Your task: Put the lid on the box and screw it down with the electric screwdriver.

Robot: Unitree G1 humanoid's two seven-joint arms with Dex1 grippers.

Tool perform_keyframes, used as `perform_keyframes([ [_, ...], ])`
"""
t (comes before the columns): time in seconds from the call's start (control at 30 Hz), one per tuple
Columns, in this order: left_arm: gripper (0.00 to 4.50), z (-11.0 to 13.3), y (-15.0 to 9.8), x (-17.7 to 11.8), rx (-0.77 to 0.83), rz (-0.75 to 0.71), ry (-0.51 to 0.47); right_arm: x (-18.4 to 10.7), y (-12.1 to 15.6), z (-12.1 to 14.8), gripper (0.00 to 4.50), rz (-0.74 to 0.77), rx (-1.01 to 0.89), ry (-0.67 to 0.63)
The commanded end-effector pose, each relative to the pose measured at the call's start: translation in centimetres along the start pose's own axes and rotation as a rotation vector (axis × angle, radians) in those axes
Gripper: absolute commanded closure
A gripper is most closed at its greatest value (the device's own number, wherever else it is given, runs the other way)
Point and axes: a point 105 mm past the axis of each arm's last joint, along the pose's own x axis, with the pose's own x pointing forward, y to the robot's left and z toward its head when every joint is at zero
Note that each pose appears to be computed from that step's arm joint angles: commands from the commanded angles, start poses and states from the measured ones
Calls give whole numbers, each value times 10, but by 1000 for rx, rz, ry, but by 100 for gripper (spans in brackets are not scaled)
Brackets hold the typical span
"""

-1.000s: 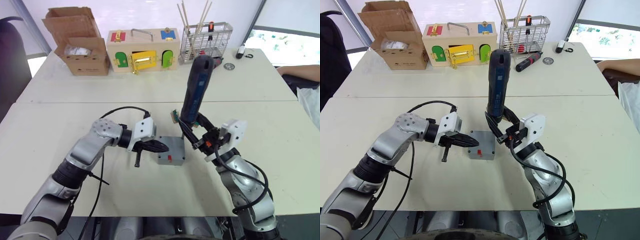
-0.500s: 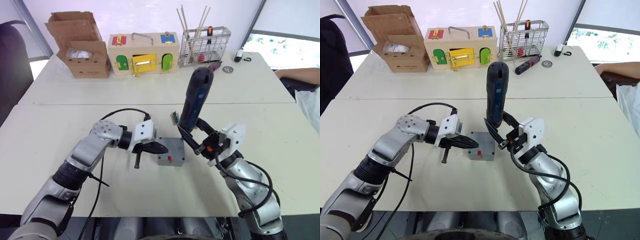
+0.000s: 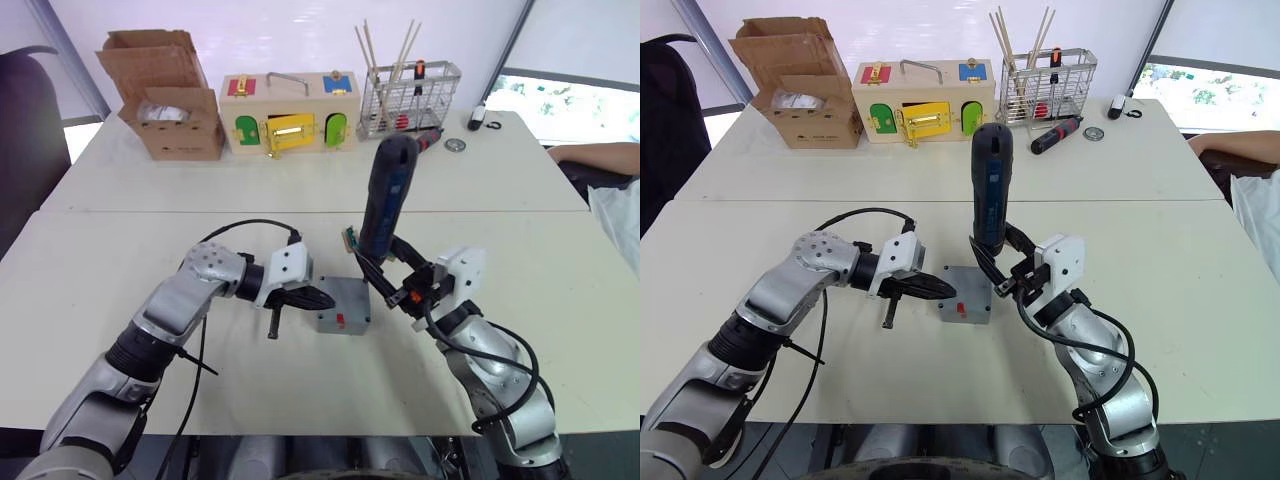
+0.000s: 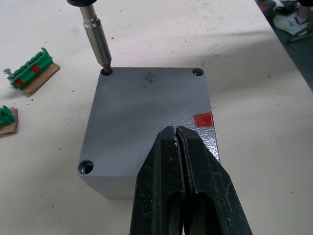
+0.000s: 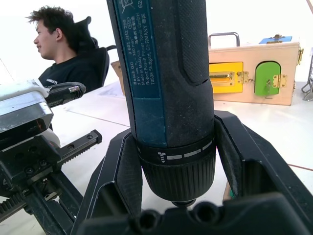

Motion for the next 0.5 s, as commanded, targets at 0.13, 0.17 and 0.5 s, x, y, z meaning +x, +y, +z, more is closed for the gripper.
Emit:
perform_keyframes([
  [0.13, 450, -16, -4, 3, -41, -9, 52, -9, 2, -43, 259, 0, 64, 173],
  [0.17, 450, -16, -4, 3, -42, -9, 51, -9, 2, -42, 259, 1, 63, 168],
  [0.5, 450, -18, -4, 4, -42, -7, 51, -5, -5, 2, 259, 23, -13, 42],
])
